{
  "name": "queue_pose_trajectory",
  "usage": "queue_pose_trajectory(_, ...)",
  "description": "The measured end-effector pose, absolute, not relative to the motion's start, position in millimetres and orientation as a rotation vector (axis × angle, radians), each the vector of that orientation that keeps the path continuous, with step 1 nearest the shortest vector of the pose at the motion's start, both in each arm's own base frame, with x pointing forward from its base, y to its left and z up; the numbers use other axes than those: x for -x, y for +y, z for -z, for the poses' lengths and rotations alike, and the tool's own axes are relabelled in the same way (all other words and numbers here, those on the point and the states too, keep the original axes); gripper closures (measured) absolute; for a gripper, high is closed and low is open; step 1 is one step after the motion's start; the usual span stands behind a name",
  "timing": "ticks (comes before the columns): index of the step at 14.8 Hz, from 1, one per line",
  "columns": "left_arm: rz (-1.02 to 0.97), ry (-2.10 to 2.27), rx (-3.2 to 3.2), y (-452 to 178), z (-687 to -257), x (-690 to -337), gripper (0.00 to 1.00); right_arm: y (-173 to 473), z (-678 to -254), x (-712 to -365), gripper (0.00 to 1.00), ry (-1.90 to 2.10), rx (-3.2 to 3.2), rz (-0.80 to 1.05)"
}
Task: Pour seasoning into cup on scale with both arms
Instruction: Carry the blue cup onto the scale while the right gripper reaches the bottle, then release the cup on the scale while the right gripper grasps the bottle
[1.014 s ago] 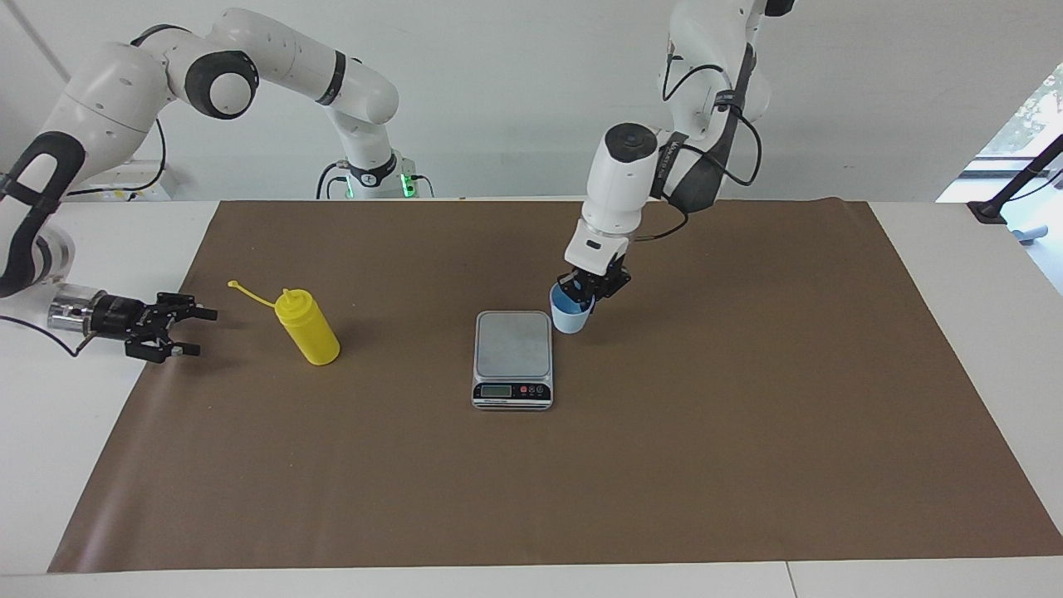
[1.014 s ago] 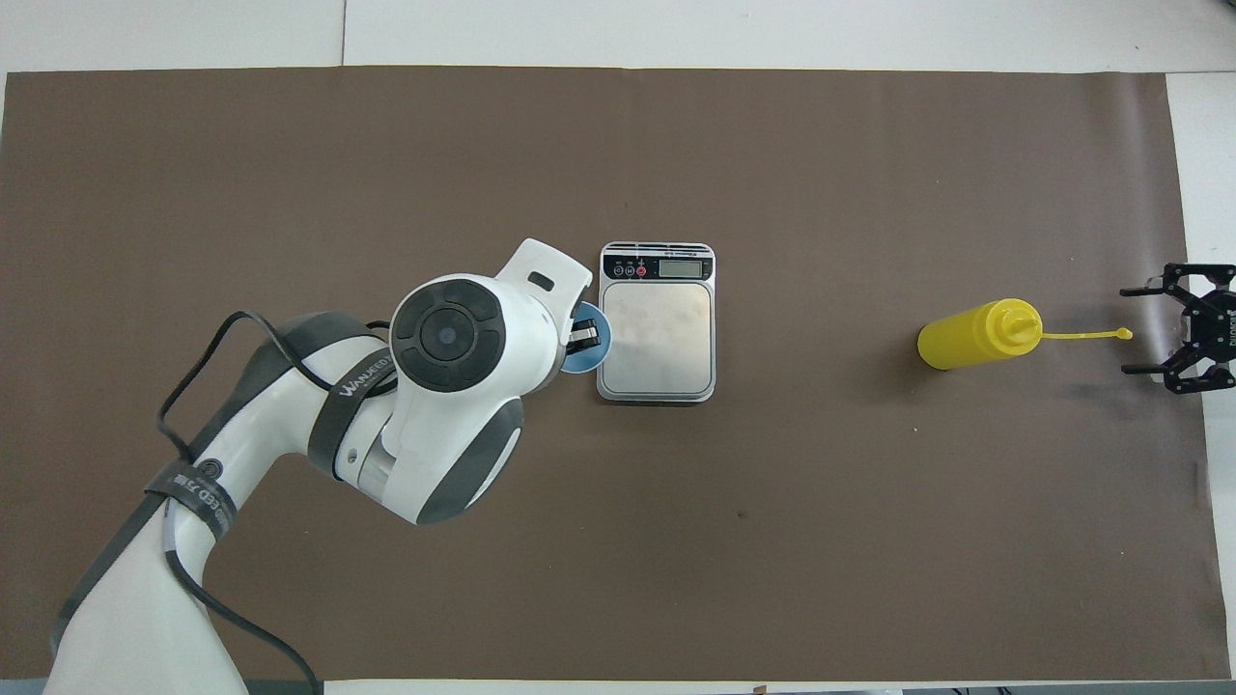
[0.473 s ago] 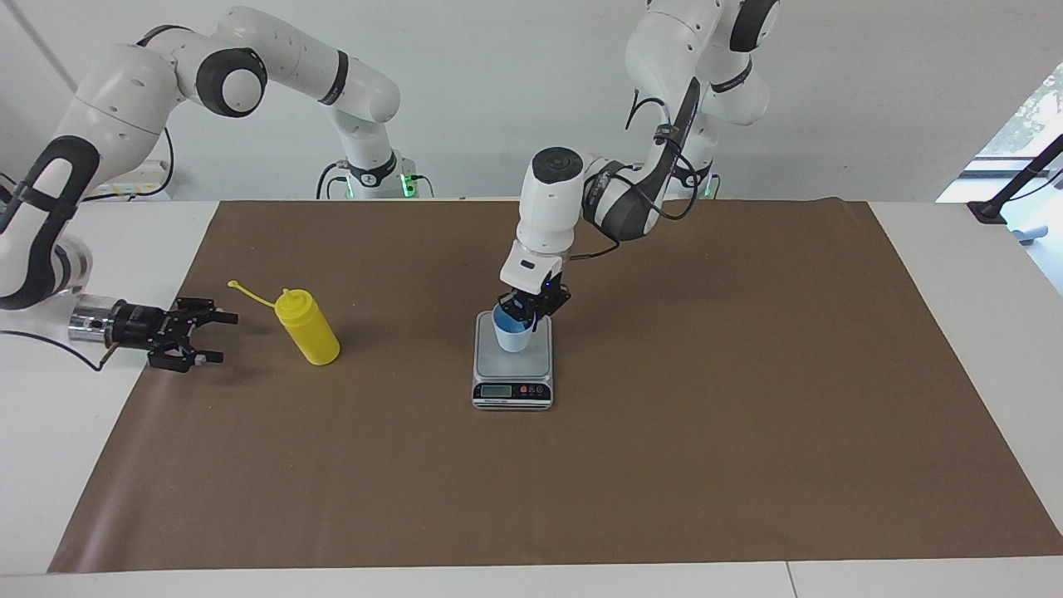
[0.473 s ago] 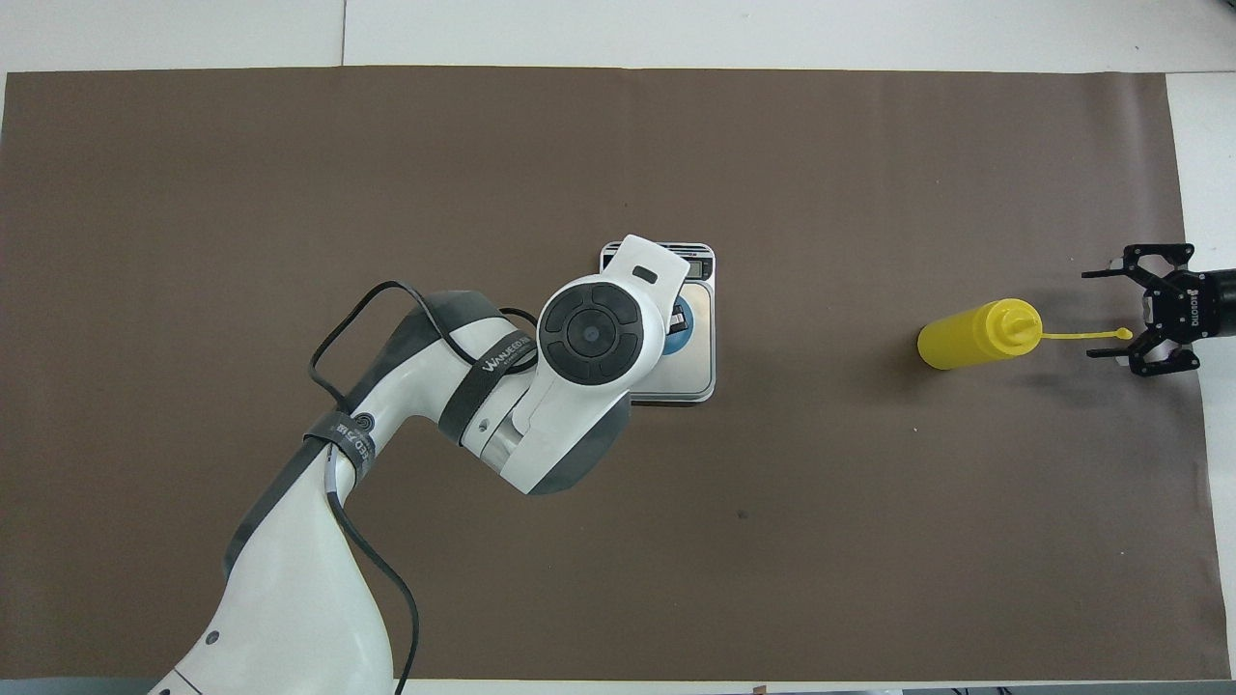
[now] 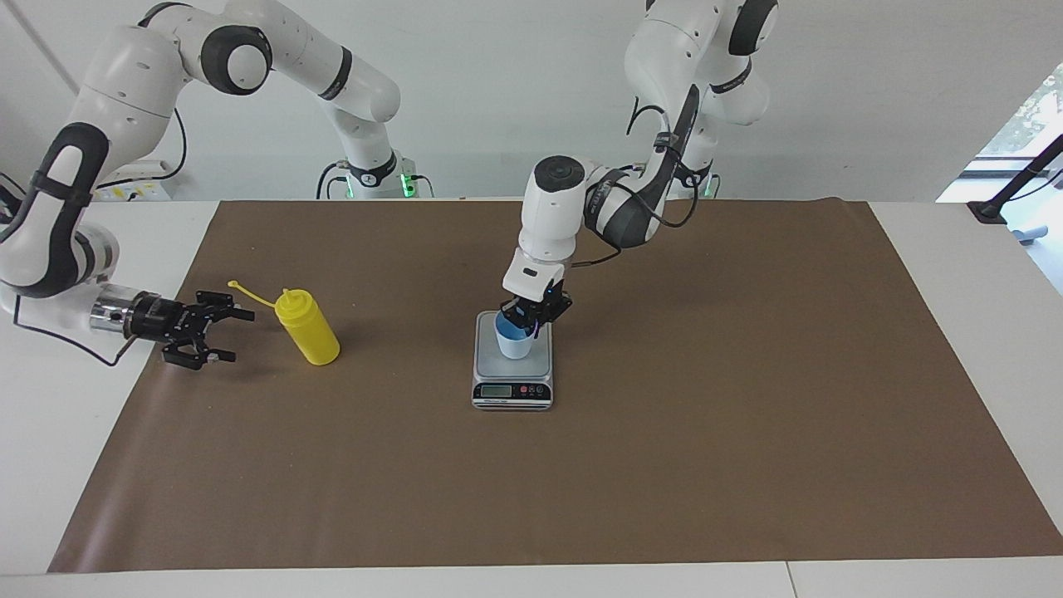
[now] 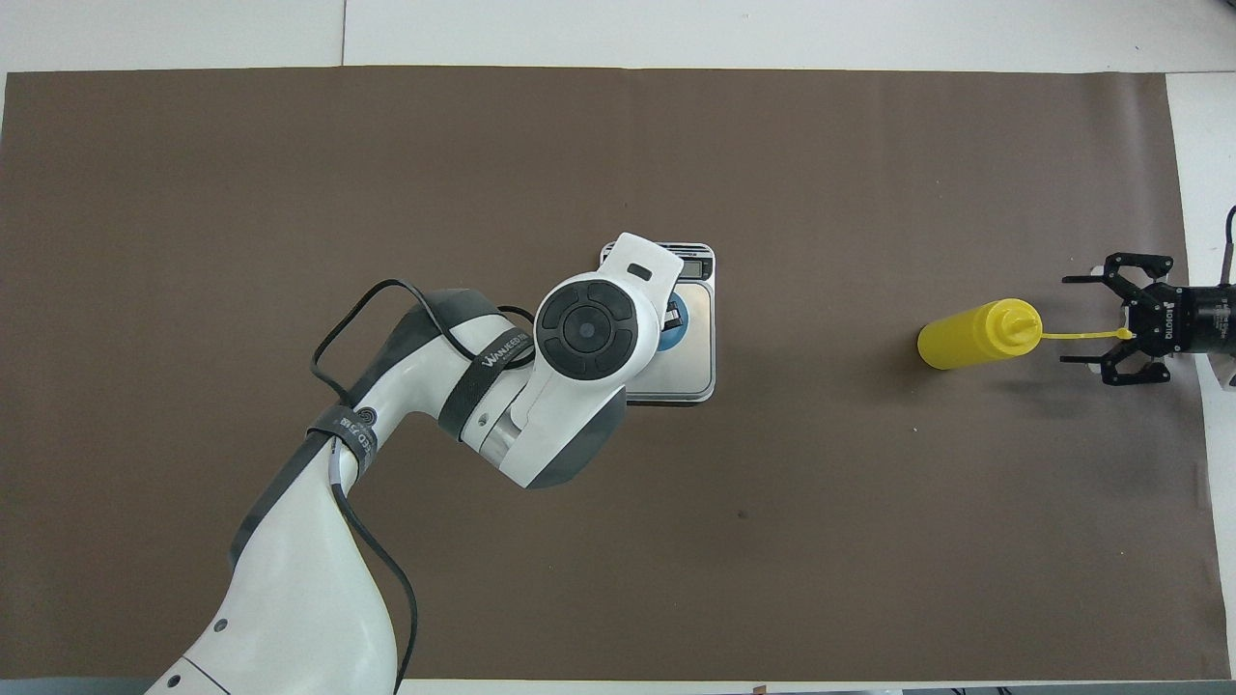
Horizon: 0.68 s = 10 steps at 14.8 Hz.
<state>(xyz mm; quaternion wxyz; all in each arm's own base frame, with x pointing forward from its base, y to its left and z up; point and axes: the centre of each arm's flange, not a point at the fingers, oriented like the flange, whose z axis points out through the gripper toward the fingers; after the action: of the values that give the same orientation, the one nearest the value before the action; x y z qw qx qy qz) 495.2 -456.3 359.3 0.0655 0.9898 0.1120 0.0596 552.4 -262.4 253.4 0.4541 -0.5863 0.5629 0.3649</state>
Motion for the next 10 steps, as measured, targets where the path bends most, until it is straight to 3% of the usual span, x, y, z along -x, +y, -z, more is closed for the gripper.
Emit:
queue_pose_trajectory(3,-0.182,0.339,-2.985,-456.0,-359.6,-495.5,0.92,-233.2,-249.3,-562.9,0.00,1.391,1.471,-0.902)
queue_pose_trajectory(6,-0.188,0.340,-2.981,-455.5,-362.2,-496.3,0.61,-206.9,-251.4,-568.5,0.00,1.387,1.477,-0.901)
queue_pose_trajectory(10,-0.198,0.359,-2.984,-441.2,-406.5,-493.2,0.16,-196.3,-249.5,-557.6,0.00,1.395,1.416,-0.911)
